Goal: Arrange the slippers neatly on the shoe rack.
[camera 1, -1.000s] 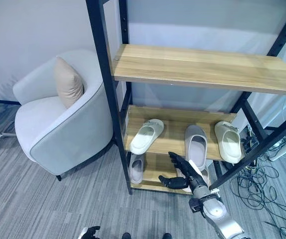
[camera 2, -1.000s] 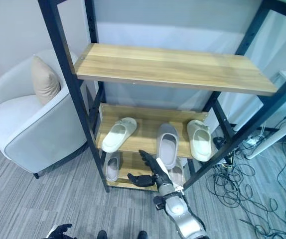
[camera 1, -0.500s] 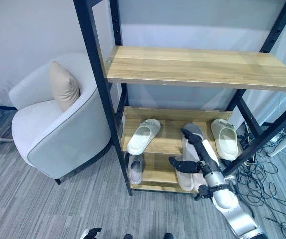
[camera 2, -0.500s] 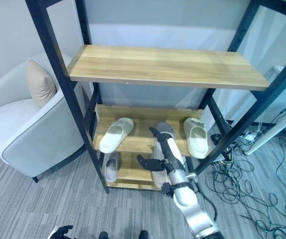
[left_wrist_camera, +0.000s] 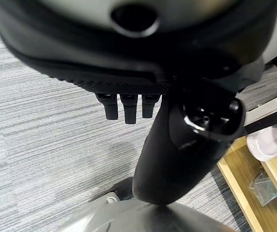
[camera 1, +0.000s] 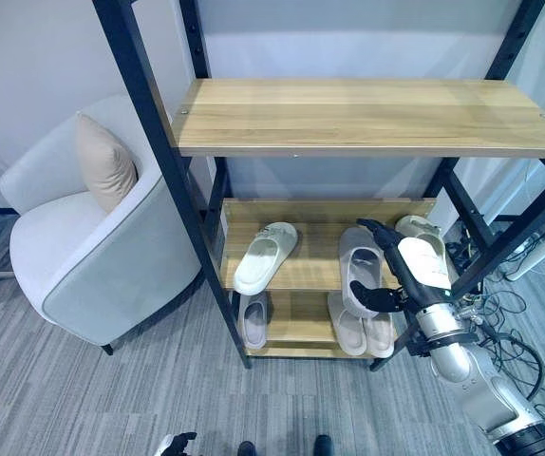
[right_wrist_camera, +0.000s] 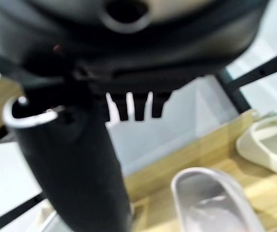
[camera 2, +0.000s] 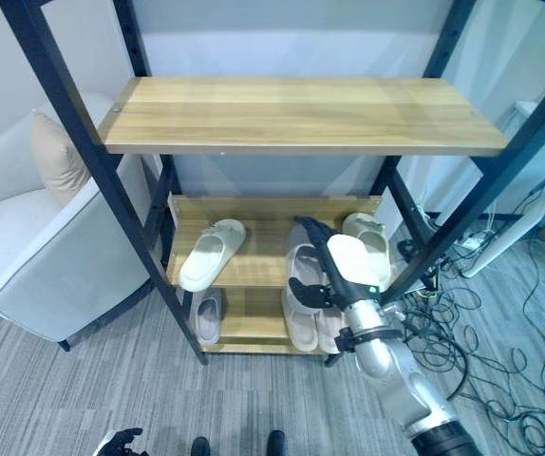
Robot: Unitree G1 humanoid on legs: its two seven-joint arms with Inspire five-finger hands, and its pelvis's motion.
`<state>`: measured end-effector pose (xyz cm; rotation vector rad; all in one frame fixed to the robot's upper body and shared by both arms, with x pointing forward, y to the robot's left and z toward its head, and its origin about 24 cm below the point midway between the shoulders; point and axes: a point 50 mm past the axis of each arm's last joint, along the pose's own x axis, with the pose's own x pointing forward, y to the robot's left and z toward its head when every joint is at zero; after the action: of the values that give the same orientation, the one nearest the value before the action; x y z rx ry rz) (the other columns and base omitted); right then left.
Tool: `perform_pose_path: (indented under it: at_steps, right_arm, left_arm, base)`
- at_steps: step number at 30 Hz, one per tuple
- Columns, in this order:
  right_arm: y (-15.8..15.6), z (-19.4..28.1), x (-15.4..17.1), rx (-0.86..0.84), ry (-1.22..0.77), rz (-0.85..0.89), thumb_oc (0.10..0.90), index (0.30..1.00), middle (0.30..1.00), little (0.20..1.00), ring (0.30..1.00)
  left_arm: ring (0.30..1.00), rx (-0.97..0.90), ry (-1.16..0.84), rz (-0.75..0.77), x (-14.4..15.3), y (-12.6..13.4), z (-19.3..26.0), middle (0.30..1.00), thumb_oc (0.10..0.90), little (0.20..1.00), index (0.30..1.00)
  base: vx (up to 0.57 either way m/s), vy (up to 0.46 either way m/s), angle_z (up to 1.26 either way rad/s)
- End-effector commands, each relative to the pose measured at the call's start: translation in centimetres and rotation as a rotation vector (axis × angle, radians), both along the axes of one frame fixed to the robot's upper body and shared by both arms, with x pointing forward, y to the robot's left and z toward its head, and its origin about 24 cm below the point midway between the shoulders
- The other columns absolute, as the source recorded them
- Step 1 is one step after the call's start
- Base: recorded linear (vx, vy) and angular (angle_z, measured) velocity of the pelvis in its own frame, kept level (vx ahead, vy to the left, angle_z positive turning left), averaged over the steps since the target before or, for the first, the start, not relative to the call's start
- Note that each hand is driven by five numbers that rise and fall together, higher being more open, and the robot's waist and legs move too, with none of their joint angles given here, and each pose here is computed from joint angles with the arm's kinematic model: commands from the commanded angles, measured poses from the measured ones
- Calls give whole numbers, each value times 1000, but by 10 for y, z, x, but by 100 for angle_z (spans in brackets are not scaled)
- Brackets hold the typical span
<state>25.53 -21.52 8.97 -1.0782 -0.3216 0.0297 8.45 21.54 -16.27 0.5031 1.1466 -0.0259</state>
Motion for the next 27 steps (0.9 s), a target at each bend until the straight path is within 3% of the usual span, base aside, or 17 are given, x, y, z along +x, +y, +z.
perform_pose_path:
  at_steps: [1,19,27]
  right_arm:
    - [0,90,18,-63,-414,19,800,900,900,900,900]
    - [-36,97,52,-167,-434,-219,800,900,900,900,900]
    - [-37,96,71,-171,-416,-269,800,900,900,900,900]
  left_arm:
    - [900,-67,-29,-133,16,-33,-2,900,800,900,900]
    - [900,-83,-104,-118,28,-33,4,900,800,900,900]
    - [900,-73,-134,-108,35,-31,7,900,800,900,900]
  base:
    - [0,0,0]
    - [2,-3,2]
    - [-6,-7,5]
